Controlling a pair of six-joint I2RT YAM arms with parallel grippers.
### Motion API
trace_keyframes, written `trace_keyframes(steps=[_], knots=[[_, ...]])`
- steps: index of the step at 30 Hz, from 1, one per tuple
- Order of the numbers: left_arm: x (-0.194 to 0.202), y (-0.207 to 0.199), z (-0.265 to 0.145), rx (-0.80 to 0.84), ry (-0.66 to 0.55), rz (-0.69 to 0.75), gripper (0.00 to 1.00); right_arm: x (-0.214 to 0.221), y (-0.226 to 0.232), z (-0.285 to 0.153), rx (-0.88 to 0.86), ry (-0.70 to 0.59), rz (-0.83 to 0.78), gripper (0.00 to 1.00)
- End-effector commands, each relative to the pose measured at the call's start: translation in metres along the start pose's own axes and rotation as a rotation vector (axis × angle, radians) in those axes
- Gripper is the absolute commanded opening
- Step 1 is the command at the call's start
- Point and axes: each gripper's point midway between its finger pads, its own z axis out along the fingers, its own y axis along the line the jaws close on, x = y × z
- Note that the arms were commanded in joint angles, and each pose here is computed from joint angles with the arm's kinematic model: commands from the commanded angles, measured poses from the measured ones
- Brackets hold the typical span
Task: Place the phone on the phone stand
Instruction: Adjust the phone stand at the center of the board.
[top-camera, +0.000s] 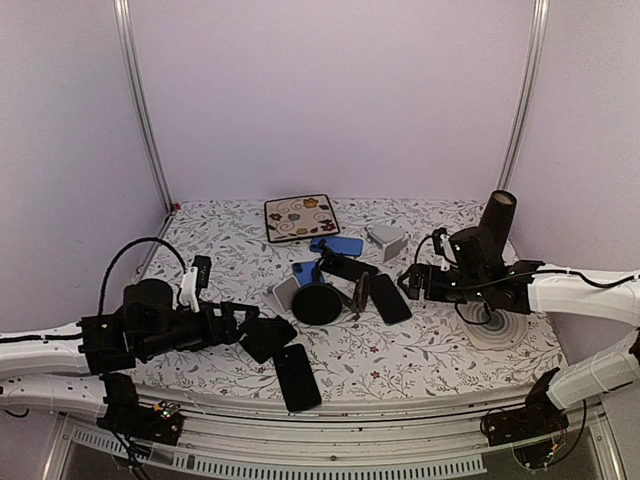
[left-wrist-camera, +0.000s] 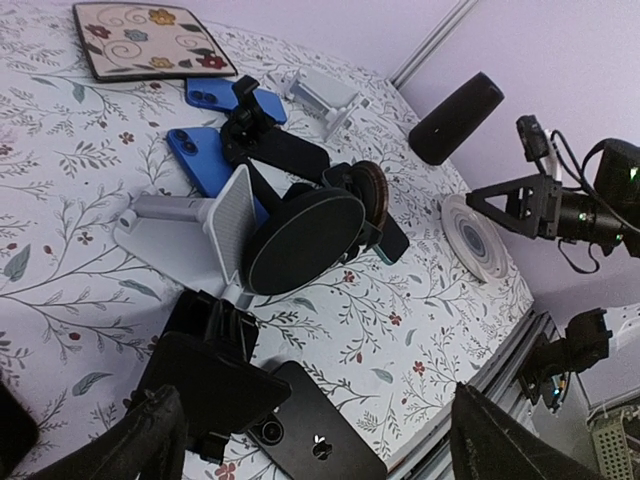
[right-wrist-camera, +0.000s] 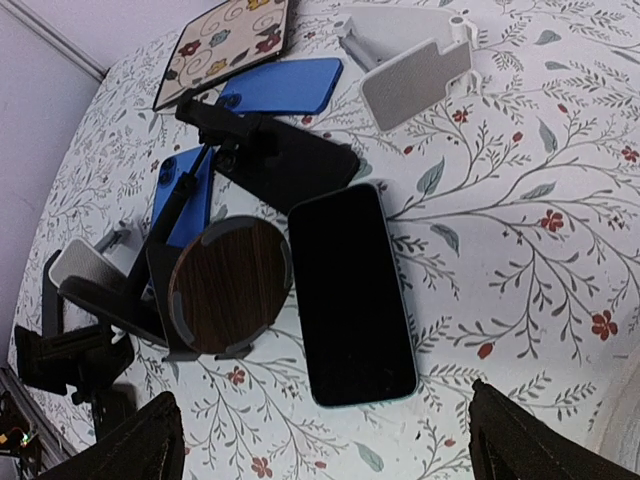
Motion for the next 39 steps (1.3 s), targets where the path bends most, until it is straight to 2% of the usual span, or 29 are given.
trace_keyframes(steps=[1, 17, 23, 29, 39], knots=[[-0.004, 0.004, -0.006, -0.025, -0.010, -0.006, 0.91, -0.050, 0.007, 0.017, -0.020, -0.090, -0.010, 0.99], [-0.006, 0.012, -0.019, -0.048, -0.022, -0.014, 0.92, -0.131, -0.032, 0.099, 0.020, -0.092, -0.072, 1.00], [-0.007, 0.013, -0.021, -0.055, -0.019, -0.007, 0.92, -0.150, -0.042, 0.130, 0.001, -0.059, -0.158, 0.94], [-0.010, 0.013, -0.025, -0.063, -0.016, 0.003, 0.92, -0.159, -0.055, 0.146, -0.027, -0.057, -0.195, 0.93], [-0.011, 0.019, -0.031, -0.075, -0.026, 0.004, 0.93, -0.147, -0.042, 0.181, -0.162, 0.019, -0.197, 0.92]])
